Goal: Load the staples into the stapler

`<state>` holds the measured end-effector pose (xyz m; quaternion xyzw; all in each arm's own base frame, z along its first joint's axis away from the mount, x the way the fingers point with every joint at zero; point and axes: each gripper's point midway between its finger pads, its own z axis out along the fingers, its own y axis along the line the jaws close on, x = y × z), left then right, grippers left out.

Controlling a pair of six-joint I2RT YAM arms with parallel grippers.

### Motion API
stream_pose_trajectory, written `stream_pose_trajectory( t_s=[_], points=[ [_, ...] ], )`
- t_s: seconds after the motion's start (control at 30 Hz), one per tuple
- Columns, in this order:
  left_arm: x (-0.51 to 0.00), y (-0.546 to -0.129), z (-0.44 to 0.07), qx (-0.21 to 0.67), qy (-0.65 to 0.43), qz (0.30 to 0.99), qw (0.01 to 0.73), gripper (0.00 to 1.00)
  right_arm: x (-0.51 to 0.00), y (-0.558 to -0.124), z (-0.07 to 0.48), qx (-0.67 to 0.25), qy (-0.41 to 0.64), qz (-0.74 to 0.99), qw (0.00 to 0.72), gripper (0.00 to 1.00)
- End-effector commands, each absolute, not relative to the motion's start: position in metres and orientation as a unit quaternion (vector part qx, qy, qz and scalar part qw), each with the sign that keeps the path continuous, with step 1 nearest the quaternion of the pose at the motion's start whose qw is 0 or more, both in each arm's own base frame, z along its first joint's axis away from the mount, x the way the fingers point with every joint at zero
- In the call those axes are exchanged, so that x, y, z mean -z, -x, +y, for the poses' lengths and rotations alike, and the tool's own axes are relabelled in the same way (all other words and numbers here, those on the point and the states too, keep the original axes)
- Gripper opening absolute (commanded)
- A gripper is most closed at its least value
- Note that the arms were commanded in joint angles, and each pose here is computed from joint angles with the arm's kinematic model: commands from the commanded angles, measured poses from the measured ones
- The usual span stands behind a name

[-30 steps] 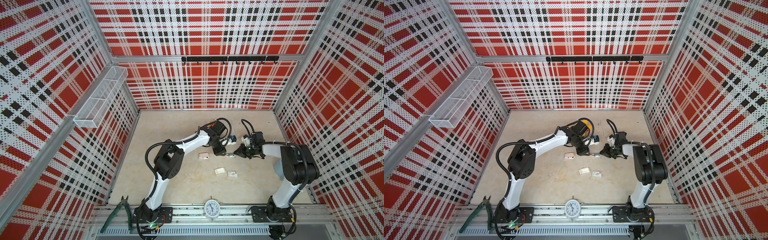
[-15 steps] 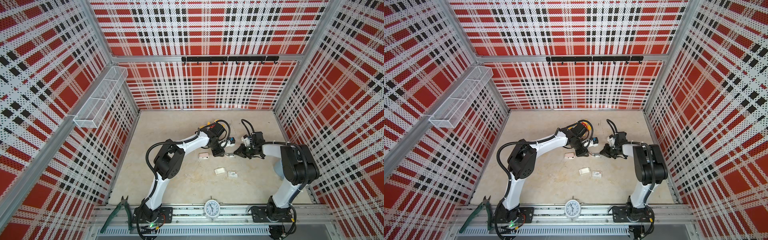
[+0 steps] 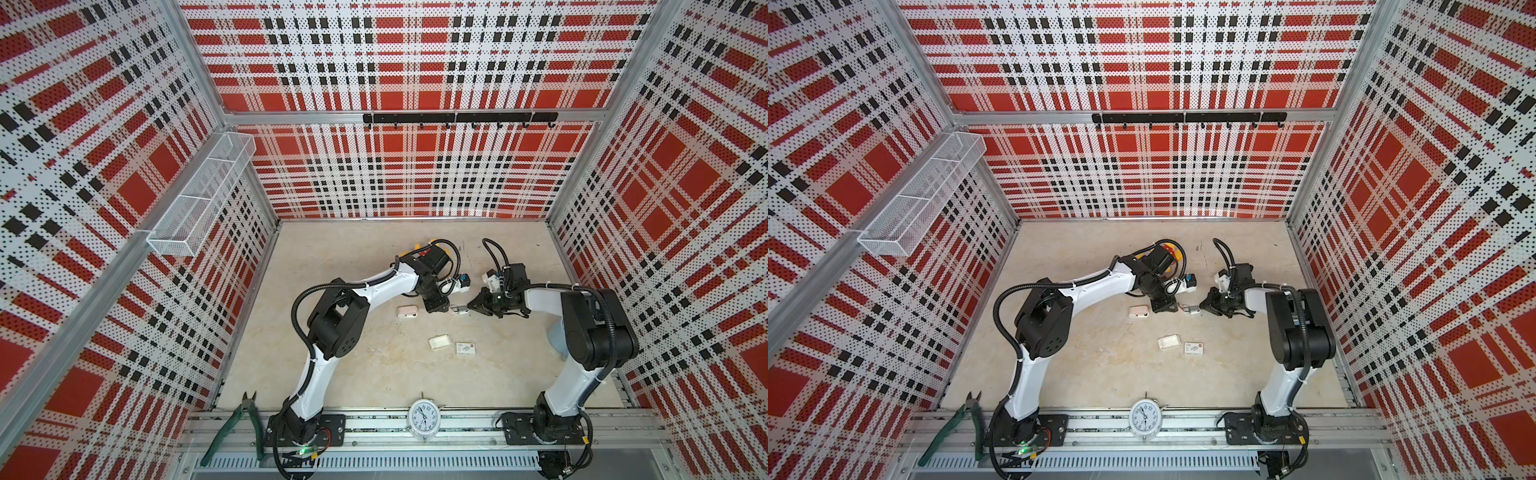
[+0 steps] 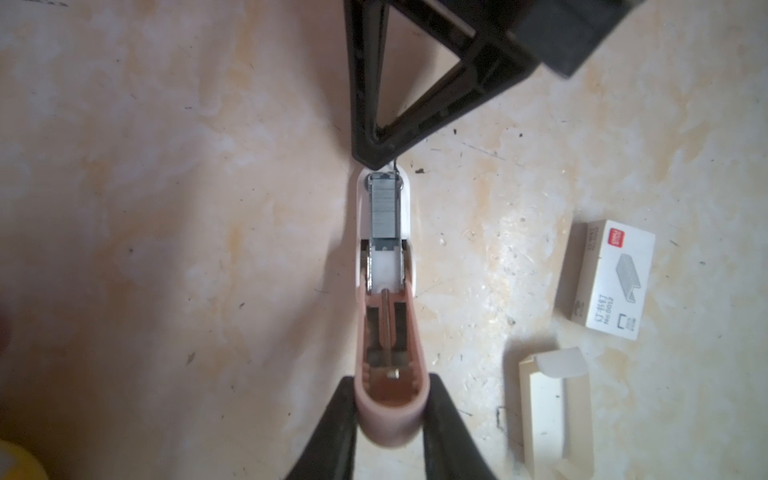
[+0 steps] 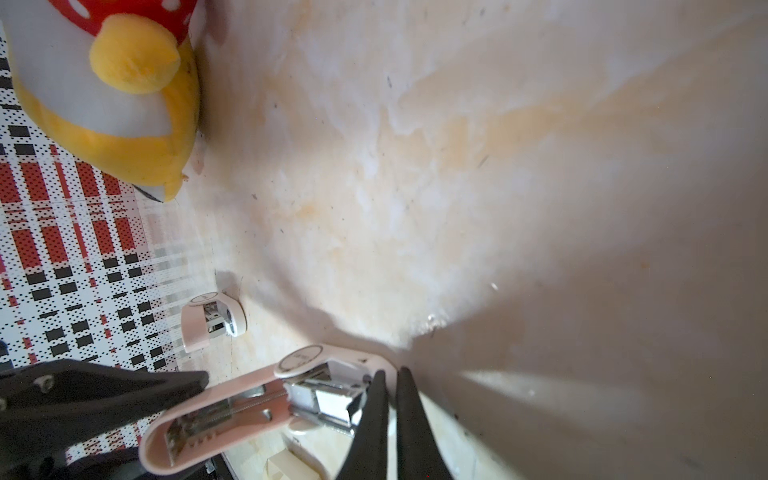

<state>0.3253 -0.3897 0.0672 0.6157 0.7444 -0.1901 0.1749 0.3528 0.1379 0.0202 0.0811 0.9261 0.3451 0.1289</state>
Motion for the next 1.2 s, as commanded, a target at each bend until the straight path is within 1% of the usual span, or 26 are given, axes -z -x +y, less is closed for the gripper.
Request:
stream_pose_trajectory(
  t_s=[0.0,0.1,0.57,1.17],
  points=[
    [-0.089,-0.323,-0.400,0.203,-0.621,0.729,0.202,0.25,-0.012,-0.352,0.140,-0.337,-0.070,0.931,0.122,0.08],
    [-0.091,-0.322,-0.403,0.205,-0.626,0.724,0.205,0.22,-0.012,-0.352,0.140,-0.336,-0.070,0.931,0.123,0.08],
    [-0.087,-0.324,-0.418,0.183,-0.646,0.712,0.205,0.20,-0.009,-0.350,0.145,-0.333,-0.062,0.933,0.120,0.07],
    [-0.069,-0.324,-0.426,0.177,-0.654,0.712,0.185,0.19,-0.011,-0.350,0.145,-0.332,-0.063,0.933,0.123,0.07]
  ],
)
